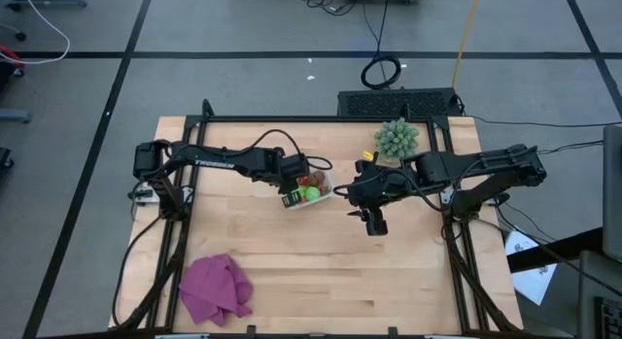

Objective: Pick and placing Produce into tupperware
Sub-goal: Put the red strawberry into the transparent container

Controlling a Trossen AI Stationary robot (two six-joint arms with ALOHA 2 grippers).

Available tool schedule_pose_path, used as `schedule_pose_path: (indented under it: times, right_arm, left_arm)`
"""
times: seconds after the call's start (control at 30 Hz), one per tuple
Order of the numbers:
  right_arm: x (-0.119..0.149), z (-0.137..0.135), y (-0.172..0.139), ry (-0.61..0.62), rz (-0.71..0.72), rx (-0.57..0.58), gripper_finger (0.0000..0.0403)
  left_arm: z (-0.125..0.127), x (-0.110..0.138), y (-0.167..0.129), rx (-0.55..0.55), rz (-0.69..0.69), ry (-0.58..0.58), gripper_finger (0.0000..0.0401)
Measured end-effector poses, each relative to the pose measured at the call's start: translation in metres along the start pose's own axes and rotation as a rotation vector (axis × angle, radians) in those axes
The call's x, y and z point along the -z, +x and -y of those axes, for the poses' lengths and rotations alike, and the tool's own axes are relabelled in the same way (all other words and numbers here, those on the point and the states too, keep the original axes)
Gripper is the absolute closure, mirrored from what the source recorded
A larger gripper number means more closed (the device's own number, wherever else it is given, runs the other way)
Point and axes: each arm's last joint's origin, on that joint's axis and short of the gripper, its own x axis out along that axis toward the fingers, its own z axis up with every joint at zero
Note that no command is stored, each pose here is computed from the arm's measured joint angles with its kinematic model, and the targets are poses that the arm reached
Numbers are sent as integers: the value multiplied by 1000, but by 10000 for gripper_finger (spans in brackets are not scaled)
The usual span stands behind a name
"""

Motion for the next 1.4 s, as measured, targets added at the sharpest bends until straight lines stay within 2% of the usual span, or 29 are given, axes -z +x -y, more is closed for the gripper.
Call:
schedule_pose_path:
  times: [0.43, 1.1, 1.4]
  right_arm:
    - [0, -1, 0, 21, 0, -2, 209]
    - [0, -1, 0, 37, -1, -7, 209]
    - [0, -1, 0, 37, -1, -7, 209]
  left_arm:
    - [0, -4, 0, 11, 42, -23, 286]
    - [-7, 0, 2, 20, -18, -114, 286]
    - [-7, 11, 20, 44, -28, -139, 286]
